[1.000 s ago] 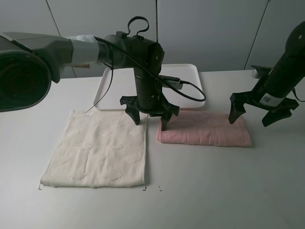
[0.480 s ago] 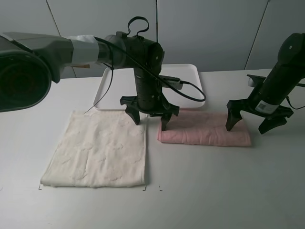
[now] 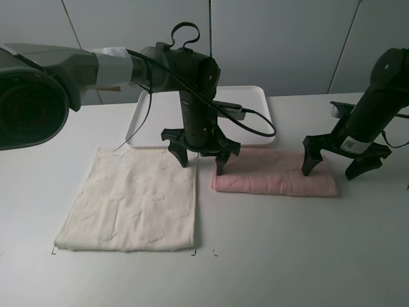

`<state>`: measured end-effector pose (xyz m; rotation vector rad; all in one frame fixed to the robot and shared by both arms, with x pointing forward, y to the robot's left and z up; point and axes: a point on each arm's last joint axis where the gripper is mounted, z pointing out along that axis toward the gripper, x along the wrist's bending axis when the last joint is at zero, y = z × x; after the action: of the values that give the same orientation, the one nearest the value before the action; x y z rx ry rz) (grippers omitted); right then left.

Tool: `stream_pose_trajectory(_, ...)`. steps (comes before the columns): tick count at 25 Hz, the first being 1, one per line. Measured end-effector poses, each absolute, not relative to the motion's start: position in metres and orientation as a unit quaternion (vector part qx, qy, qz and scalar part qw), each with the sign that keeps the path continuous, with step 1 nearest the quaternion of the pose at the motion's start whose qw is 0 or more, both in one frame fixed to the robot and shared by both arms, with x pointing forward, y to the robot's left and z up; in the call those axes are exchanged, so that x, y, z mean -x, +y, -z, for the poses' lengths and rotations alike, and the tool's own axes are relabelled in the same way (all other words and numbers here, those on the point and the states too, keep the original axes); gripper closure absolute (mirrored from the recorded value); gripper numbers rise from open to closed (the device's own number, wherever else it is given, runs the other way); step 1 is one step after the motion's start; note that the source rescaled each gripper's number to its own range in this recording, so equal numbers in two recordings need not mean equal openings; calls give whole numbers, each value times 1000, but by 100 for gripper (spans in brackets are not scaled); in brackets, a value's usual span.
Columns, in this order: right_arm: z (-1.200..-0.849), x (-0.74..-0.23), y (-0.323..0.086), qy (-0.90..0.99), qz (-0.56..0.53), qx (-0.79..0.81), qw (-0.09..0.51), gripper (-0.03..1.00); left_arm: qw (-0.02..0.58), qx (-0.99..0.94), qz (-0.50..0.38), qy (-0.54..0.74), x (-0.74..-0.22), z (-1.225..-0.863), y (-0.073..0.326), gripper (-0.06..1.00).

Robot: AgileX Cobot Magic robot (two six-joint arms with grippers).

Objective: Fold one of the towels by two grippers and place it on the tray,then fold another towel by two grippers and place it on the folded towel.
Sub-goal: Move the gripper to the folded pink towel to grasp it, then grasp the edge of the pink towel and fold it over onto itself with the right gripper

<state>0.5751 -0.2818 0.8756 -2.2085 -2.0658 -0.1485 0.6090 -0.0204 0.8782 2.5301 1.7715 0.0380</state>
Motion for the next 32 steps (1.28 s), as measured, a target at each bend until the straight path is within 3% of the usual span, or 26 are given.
stream_pose_trajectory(13, -870, -575, -266, -697, 39, 713, 64, -3, 28, -821, -13, 571, -609, -879, -21, -4)
stream_pose_trajectory(15, -867, -575, -265, -699, 34, 711, 62, 10, 28, -821, -13, 571, -609, -879, -21, -4)
stream_pose_trajectory(21, -864, -576, -261, -692, 39, 718, 66, 87, 28, -821, -13, 570, -609, -879, -21, -4)
stream_pose_trajectory(22, -864, -576, -261, -691, 40, 719, 67, 90, 28, -821, -13, 570, -609, -879, -21, -4)
stream_pose_trajectory(32, -867, -576, -261, -689, 45, 720, 65, 90, 28, -821, -13, 570, -609, -879, -21, -4)
